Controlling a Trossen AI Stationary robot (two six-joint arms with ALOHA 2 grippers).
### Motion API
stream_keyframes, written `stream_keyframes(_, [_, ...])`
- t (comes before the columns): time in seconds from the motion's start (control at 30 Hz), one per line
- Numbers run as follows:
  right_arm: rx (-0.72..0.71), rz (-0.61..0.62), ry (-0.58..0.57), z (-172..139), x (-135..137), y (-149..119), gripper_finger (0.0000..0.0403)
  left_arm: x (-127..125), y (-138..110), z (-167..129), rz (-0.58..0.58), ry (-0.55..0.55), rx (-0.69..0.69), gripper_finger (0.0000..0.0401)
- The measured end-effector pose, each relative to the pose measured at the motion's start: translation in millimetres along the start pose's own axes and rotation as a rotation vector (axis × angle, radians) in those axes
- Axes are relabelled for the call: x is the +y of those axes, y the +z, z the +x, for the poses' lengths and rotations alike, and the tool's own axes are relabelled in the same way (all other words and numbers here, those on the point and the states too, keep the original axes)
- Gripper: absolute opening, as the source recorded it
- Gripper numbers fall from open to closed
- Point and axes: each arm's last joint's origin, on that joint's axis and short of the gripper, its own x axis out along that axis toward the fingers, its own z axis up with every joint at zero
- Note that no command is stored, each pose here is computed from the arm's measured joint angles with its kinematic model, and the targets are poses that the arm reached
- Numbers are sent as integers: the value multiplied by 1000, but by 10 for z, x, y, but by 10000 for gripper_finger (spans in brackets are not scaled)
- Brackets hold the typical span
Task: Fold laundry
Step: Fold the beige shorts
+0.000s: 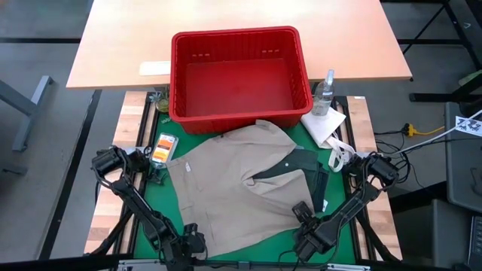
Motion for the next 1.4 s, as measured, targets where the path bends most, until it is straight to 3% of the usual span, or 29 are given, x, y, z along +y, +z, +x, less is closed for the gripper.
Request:
stream_keyframes(0.73, [-2,1,-4,12,3,4,214,24,-85,163,19,12,31,163])
stream_keyframes(1.0, [-3,2,-5,12,3,5,210,116,-140,149,41,106,98,141])
stream_keyframes(1.17, [-6,3,-4,11,5,8,161,131,-145,146,43,125,96,87])
stream_keyframes(1.4, [-14,2,-20,13,9,12,40,136,-145,145,38,134,96,11])
